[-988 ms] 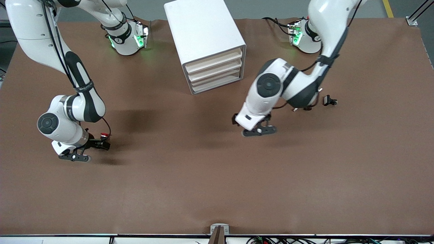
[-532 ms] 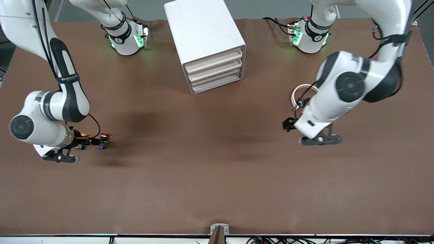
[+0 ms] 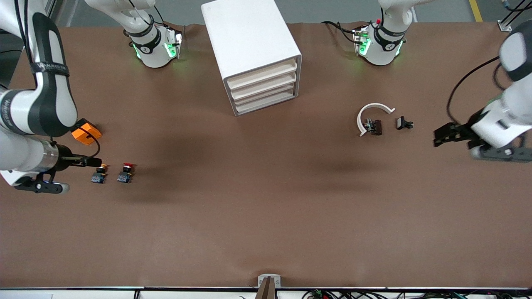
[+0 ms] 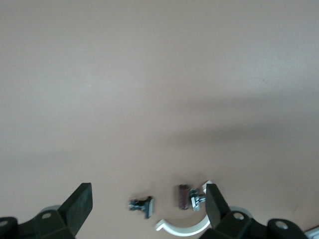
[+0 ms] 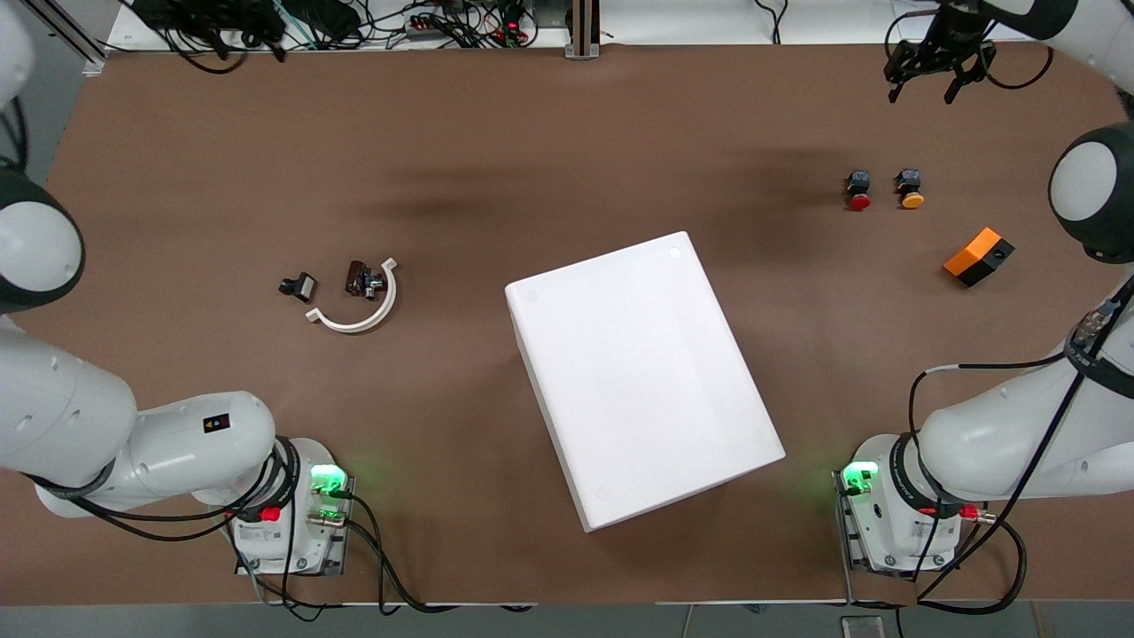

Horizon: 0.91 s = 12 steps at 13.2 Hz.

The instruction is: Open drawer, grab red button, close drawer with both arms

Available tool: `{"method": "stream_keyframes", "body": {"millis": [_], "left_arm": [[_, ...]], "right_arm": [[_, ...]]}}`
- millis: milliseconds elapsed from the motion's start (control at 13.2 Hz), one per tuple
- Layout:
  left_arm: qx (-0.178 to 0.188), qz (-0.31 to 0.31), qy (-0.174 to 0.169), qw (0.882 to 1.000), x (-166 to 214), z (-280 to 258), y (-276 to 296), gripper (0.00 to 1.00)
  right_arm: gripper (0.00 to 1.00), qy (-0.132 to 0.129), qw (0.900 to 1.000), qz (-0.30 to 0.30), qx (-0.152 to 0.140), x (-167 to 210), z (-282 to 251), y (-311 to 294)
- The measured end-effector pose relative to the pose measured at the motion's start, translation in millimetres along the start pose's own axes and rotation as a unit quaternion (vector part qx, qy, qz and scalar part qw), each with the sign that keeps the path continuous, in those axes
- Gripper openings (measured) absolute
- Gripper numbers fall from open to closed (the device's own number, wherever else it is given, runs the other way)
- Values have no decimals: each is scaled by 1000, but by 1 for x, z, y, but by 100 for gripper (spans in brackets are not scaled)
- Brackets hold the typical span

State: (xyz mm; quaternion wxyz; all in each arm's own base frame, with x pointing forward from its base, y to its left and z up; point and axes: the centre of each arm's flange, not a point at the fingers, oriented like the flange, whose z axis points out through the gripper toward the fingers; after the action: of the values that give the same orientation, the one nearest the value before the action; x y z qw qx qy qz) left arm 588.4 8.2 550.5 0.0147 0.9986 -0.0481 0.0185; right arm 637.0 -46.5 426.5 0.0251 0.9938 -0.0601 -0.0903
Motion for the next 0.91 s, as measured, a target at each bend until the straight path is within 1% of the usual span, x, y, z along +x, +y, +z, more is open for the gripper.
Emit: {"method": "stream_keyframes", "body": {"millis": [76, 228, 532, 760, 912], "left_arm": [[1, -3, 9, 1000, -9, -16, -11, 100], [10, -8, 26, 1000, -22, -43, -10, 100], [19, -8, 51, 998, -32, -72, 3, 100], [12, -2, 48, 999, -28, -68, 22, 100], [8, -6, 47, 999, -27, -66, 32, 100]], "right_arm": [[100, 8, 1000, 1, 1, -7, -16, 1], [100, 22, 1000, 2, 4, -23, -48, 5], [100, 36, 999, 5, 9, -65, -107, 14], [100, 33, 999, 12, 11, -90, -131, 24], [100, 29, 999, 17, 12, -95, -134, 32]]}}
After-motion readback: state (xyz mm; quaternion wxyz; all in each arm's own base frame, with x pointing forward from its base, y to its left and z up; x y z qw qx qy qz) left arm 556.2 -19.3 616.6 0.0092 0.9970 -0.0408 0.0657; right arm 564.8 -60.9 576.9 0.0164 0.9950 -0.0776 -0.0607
